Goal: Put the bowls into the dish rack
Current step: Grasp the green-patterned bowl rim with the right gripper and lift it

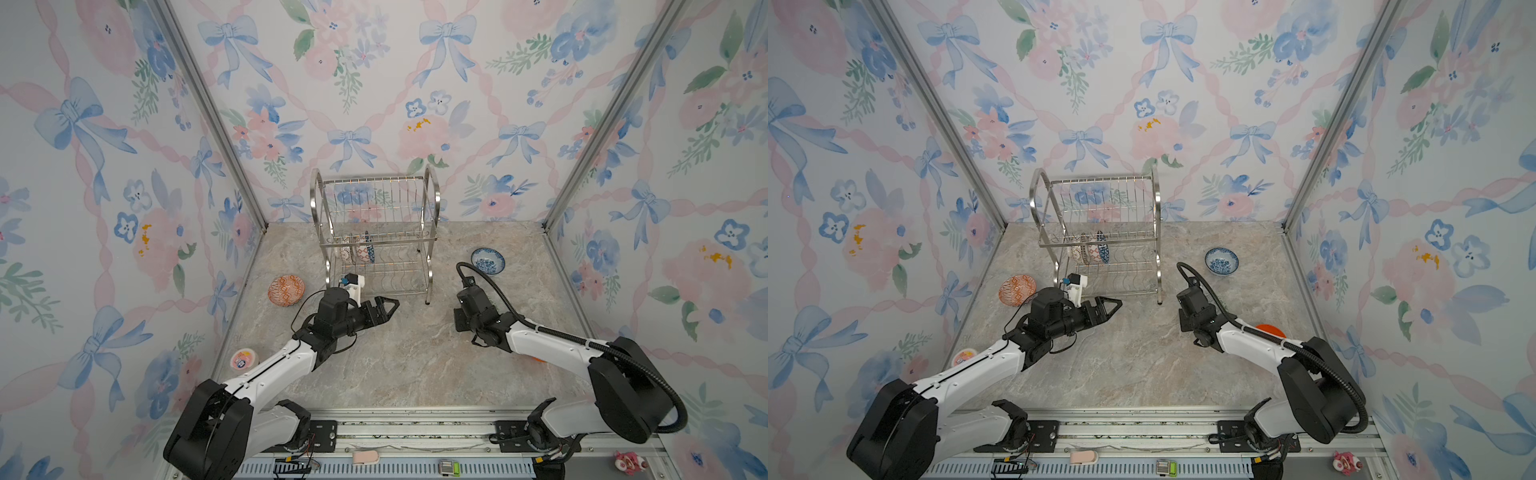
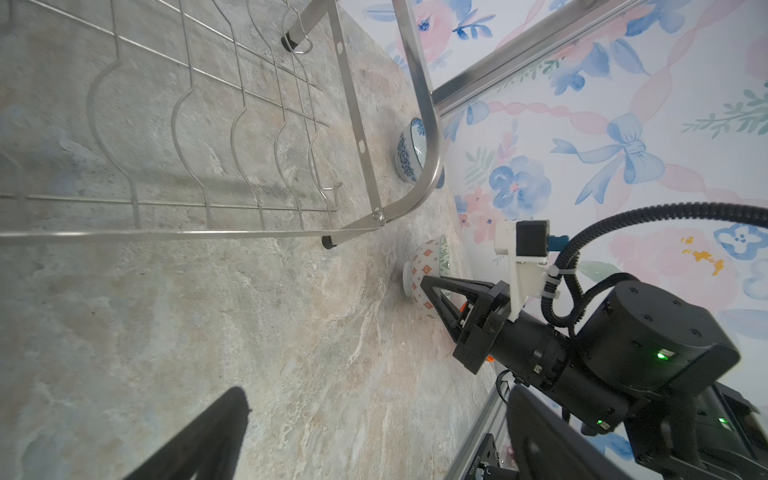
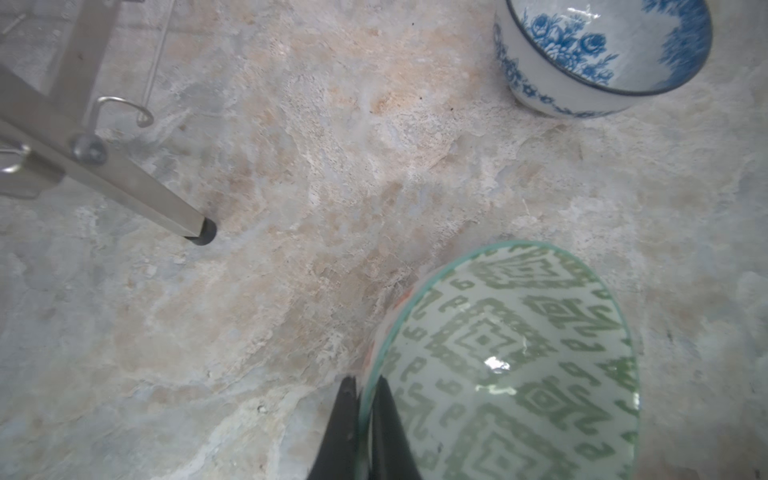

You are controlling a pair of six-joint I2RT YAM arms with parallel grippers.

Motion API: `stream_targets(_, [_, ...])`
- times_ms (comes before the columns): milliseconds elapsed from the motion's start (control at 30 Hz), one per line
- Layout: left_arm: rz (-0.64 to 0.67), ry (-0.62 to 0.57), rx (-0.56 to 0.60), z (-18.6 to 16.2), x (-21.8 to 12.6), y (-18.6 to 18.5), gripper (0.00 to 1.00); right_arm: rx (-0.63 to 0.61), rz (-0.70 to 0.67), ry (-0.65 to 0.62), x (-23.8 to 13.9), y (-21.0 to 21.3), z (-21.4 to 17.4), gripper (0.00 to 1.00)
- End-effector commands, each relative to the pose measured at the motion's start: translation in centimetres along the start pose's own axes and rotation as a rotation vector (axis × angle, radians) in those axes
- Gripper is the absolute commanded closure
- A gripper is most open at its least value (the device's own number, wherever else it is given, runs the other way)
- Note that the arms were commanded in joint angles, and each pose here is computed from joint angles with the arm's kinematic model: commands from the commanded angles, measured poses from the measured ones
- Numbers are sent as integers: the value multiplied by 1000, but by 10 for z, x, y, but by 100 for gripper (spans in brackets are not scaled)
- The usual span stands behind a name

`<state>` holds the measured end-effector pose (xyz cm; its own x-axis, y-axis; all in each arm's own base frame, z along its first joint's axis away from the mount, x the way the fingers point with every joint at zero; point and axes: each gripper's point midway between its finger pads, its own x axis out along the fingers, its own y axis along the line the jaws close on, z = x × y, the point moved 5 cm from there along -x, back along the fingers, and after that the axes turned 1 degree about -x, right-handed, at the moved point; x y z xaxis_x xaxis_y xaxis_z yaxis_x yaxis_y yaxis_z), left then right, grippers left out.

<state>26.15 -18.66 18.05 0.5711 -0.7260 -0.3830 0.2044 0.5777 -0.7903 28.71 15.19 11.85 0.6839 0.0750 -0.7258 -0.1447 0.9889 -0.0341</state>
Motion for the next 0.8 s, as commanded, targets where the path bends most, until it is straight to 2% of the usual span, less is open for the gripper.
stream_targets(0, [-15, -36, 21, 10, -4, -5, 2, 46, 115, -80, -23, 14, 15, 100])
stream_targets(367, [-33, -55, -58, 22, -25, 14, 2, 18, 430, -325, -91, 94, 43, 100])
stream_targets(767, [9, -135, -108, 33, -57, 36, 2, -7, 615, -444, -103, 159, 54, 100])
